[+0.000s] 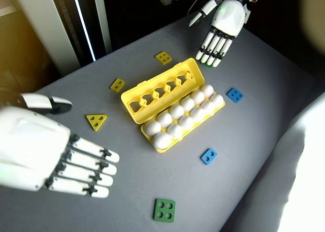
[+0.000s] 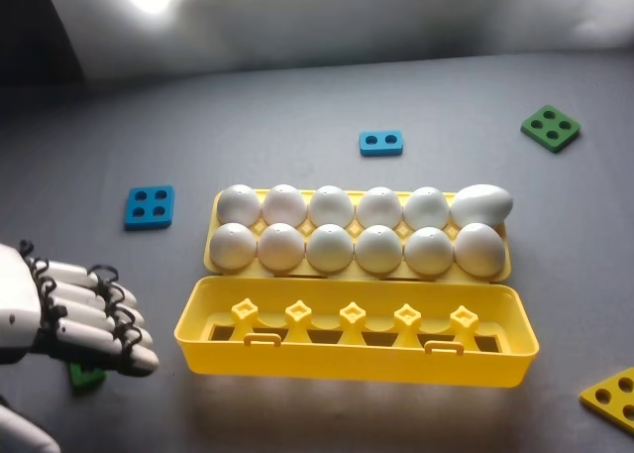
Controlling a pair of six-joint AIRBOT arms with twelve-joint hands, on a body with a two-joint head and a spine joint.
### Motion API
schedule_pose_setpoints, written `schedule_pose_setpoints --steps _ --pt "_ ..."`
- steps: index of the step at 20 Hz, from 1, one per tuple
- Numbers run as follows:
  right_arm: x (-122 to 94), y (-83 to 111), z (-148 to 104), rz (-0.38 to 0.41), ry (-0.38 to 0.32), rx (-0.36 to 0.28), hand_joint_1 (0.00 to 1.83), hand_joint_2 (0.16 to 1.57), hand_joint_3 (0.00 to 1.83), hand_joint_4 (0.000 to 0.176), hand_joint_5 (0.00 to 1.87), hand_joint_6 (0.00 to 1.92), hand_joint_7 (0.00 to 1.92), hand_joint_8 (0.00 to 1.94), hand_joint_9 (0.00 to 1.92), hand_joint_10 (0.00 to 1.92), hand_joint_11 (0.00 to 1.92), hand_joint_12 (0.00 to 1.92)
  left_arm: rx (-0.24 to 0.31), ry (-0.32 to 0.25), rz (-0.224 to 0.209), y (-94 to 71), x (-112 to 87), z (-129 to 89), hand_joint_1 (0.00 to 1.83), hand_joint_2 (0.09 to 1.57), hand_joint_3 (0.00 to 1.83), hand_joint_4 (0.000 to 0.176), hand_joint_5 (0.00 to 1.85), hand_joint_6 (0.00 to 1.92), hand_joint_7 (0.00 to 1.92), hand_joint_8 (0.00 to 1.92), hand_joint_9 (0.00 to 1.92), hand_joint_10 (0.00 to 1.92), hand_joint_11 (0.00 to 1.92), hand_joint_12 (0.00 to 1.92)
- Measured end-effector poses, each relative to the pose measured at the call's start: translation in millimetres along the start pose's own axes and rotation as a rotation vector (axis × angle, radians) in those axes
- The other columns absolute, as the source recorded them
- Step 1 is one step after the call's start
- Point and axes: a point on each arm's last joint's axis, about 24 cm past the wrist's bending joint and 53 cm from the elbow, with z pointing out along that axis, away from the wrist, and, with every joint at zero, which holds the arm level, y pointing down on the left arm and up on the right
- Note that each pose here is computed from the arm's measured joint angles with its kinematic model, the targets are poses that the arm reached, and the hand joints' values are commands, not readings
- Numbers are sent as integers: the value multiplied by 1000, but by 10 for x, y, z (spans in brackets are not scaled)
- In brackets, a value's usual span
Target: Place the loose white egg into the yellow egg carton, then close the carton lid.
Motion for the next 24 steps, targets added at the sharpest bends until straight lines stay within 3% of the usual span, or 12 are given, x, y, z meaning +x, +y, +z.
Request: schedule_pose_setpoints --steps 4,5,6,7,10,20,24 --pt "-48 -109 -7 4 -18 42 387 807 5 0 62 6 42 7 16 6 28 18 24 11 -22 -42 56 62 0 1224 0 0 156 0 153 0 101 0 0 202" --pt "-38 -96 1 4 -15 38 388 800 1 0 64 5 46 7 19 6 30 21 22 22 -21 -28 96 71 0 1199 0 0 120 0 118 1 65 2 0 126" --pt "-26 -77 11 3 -12 32 416 783 0 0 92 14 78 16 57 18 76 46 18 30 -23 -11 127 77 0 1168 0 0 100 5 84 5 26 5 0 8" --pt "-37 -46 23 4 -15 22 387 802 13 0 63 2 50 3 31 0 2 156 18 38 -19 -6 154 84 0 1170 0 0 60 0 43 0 4 0 0 0" --pt "-42 -37 28 14 -17 19 456 793 0 0 107 1 95 2 72 4 0 253 22 39 -22 -10 162 100 0 1167 0 0 43 0 15 0 0 0 0 0" --pt "-43 -42 30 18 -18 21 405 809 3 0 67 2 49 3 28 3 0 143 37 56 -9 -93 276 214 0 1142 0 0 29 4 4 1 0 0 0 0" --pt "-42 -40 31 18 -18 21 443 803 0 0 91 2 70 1 51 3 0 213 49 71 -1 -135 349 254 0 1147 0 0 29 4 4 1 0 0 0 0"
